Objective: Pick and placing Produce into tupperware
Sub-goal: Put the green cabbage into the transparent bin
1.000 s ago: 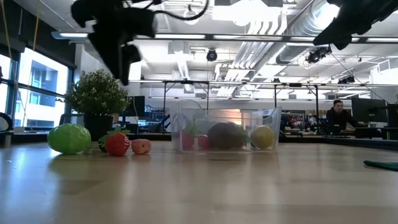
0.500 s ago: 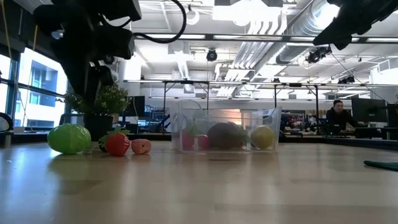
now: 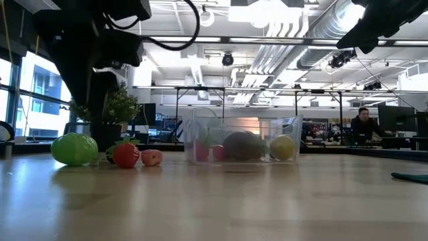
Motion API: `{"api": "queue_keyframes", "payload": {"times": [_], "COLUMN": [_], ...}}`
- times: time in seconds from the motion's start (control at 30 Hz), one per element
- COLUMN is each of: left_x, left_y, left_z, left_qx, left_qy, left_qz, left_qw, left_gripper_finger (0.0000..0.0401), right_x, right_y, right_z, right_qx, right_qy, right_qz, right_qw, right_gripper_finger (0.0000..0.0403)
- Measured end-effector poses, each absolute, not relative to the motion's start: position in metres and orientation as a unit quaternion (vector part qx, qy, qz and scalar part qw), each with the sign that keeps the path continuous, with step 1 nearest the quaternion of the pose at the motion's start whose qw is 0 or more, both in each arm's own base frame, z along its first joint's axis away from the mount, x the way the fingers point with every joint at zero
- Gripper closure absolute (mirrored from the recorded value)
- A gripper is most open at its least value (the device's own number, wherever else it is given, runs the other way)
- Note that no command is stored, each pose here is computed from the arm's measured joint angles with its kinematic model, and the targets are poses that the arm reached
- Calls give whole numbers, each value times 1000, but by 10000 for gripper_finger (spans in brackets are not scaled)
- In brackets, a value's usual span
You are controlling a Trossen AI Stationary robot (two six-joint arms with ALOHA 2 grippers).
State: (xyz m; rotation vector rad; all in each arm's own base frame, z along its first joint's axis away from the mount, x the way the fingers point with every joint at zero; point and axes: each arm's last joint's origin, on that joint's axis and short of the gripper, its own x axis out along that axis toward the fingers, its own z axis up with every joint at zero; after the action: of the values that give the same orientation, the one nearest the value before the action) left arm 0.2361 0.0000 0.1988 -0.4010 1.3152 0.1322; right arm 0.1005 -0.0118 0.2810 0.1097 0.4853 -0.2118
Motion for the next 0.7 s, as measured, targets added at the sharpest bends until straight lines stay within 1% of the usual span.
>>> {"api": "queue_keyframes", "payload": {"times": [0.17, 0.3, 0.5, 0.7], "left_x": [243, 249, 252, 258], "left_y": [0, -1, -2, -4], "left_z": [186, 178, 164, 154], "left_qx": [-190, -198, -194, -196], "left_qy": [622, 630, 655, 659], "left_qz": [58, 38, 32, 23], "left_qw": [757, 750, 729, 725], "left_gripper_finger": [62, 61, 61, 61], "right_x": [100, 101, 101, 101], "right_y": [-12, -12, -12, -12], "right_z": [281, 281, 281, 281], "right_qx": [54, 54, 54, 54], "right_qy": [239, 240, 240, 240], "right_qz": [-105, -105, -105, -105], "right_qw": [964, 964, 964, 964], "right_gripper_finger": [384, 384, 384, 384]}}
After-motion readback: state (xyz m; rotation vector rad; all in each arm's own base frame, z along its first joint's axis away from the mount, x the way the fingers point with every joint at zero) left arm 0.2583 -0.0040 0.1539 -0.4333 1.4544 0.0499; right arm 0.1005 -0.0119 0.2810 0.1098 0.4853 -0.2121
